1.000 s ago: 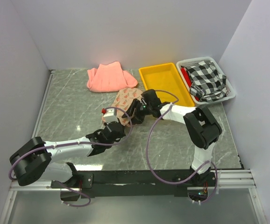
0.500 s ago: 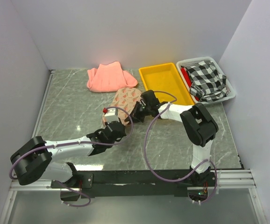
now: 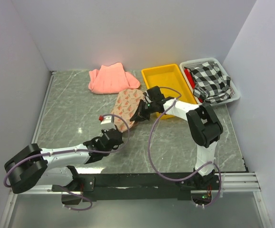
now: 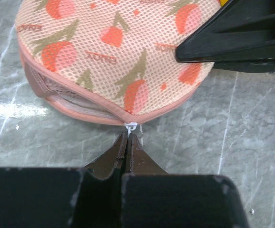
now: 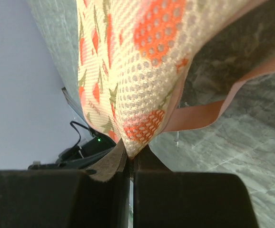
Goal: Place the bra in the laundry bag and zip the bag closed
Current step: Zip the zipper on the laundry bag.
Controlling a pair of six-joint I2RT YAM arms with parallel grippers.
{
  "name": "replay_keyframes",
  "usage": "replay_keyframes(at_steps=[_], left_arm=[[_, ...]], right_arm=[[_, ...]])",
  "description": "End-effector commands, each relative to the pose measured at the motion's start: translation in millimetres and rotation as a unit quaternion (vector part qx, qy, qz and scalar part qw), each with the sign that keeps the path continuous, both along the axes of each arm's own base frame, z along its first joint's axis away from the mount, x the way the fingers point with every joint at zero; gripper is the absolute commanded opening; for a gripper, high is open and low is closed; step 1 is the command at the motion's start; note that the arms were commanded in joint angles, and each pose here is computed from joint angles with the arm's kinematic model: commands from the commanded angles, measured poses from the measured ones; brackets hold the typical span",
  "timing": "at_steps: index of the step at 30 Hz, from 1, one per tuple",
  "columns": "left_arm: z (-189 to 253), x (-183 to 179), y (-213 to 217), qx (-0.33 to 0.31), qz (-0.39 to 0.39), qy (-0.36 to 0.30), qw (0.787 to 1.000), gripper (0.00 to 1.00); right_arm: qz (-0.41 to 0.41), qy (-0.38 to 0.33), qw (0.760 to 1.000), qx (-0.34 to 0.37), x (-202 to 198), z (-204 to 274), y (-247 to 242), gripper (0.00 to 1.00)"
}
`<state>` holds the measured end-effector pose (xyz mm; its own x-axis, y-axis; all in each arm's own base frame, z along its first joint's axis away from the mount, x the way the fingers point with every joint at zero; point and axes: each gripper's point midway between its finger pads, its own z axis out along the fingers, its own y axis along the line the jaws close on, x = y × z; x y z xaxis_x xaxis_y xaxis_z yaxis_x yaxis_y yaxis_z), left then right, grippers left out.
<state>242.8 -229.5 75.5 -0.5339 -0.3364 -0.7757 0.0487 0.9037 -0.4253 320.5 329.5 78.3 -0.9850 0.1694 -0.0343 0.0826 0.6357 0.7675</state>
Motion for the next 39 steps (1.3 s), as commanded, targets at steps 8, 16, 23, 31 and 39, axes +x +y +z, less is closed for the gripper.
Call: replay_keyframes(at_steps=[8,16,23,31,39], left_arm=[[-25.2,-7.3,40.7,0.055,0.06,0.015,0.997,0.01],[-37.6,-6.4,57.8,0.091,0.111,0.033,0.989,0.01],[-40.3,-7.9,56.8,0.088,0.11,0.038,0.989,0.01],[-3.3,9.3,18.3,0.042,0.06,-0.002,0.997,0.01],[21.2,22.0,-26.4,0.023,0.022,-0.02,0.999,0.01]], right_arm=[[0.06,-0.058,0.995,-0.057,31.0,-0.6,-20.4,0.0],[0.07,-0.084,0.989,-0.104,41.9,3.5,-39.9,0.0],[0.08,-0.093,0.984,-0.13,52.7,4.2,-44.3,0.04],[0.054,-0.081,0.994,-0.049,33.0,24.1,-30.6,0.73],[0.011,-0.06,0.997,0.035,-12.8,50.6,-28.8,0.76]])
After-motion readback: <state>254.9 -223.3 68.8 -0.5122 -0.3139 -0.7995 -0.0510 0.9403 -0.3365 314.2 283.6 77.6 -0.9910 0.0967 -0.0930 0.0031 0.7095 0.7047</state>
